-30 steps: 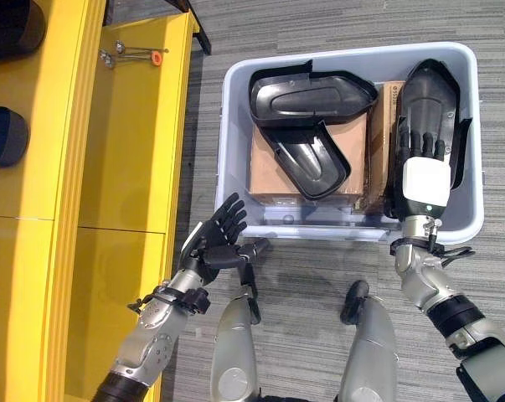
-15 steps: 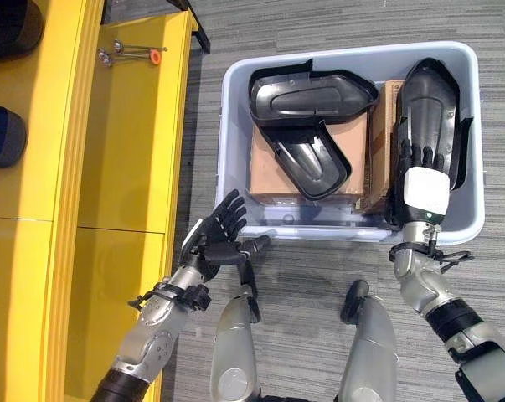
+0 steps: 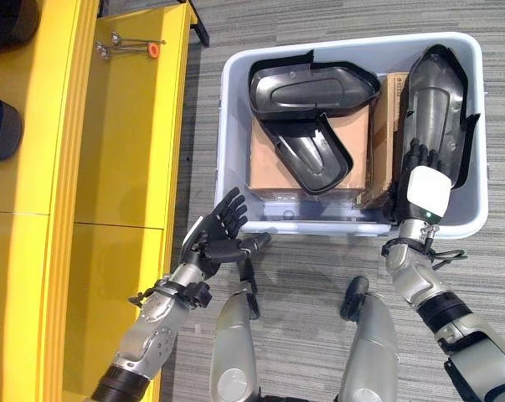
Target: Move parts from the plastic box to the shelf.
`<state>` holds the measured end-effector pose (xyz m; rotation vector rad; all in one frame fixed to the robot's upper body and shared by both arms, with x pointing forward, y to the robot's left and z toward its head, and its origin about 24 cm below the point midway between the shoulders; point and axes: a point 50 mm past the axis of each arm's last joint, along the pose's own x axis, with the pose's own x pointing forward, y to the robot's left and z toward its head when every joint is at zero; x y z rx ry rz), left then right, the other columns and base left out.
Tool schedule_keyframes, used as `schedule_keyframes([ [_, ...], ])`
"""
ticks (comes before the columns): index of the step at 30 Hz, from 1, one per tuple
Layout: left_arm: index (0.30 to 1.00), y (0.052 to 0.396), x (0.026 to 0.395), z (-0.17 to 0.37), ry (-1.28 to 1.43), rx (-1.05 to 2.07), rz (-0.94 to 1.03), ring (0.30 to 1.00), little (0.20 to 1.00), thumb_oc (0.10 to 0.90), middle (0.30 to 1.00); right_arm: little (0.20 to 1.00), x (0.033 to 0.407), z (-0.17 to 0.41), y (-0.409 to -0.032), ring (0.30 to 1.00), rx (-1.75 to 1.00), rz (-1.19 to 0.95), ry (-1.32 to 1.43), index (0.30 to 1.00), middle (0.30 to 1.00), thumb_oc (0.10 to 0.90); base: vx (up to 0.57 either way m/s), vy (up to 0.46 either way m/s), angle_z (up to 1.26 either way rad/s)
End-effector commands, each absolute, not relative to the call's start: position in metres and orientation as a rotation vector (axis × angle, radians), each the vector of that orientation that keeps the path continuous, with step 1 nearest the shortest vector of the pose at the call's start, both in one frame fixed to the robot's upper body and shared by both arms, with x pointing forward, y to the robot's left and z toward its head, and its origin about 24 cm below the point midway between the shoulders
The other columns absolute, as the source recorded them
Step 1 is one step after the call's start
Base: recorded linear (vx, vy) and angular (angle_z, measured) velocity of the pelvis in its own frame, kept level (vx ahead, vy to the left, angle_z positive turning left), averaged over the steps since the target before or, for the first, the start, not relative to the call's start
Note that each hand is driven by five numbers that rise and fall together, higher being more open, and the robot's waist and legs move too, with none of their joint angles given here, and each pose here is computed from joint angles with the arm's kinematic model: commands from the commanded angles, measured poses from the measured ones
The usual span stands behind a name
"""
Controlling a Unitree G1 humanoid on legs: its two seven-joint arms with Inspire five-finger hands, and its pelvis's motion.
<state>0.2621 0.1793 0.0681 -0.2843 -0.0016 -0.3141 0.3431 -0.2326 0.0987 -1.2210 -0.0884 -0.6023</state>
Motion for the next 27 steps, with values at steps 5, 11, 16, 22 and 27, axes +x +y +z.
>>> schedule_keyframes([
  [5, 1.000, 0.173, 0.258, 0.091, -0.139, -0.297, -0.388, 1.000, 1.000, 0.900, 1.000, 1.000, 0.346, 0.108, -0.276, 1.000, -1.256, -0.749, 0.087, 1.000, 1.000, 0.900, 0.00, 0.000, 0.00],
  [11, 1.000, 0.176, 0.259, 0.092, -0.137, -0.296, -0.375, 1.000, 1.000, 0.900, 1.000, 0.876, 0.347, 0.102, -0.278, 0.876, -1.243, -0.698, 0.157, 0.876, 0.876, 0.812, 0.01, -0.028, 0.00],
  [16, 1.000, 0.180, 0.259, 0.093, -0.135, -0.290, -0.368, 1.000, 1.000, 0.900, 1.000, 0.300, 0.350, 0.099, -0.277, 0.300, -1.192, -0.598, 0.209, 0.300, 0.300, 0.400, 0.01, -0.025, -0.01],
  [22, 1.000, 0.183, 0.257, 0.093, -0.128, -0.287, -0.368, 1.000, 1.000, 0.900, 1.000, 0.300, 0.352, 0.089, -0.272, 0.300, -1.179, -0.486, 0.276, 0.300, 0.300, 0.400, 0.01, -0.021, -0.01],
  [27, 1.000, 0.184, 0.256, 0.097, -0.141, -0.307, -0.380, 1.000, 1.000, 0.900, 1.000, 0.300, 0.356, 0.091, -0.262, 0.300, -1.182, -0.423, 0.209, 0.300, 0.300, 0.400, 0.01, -0.003, 0.00],
])
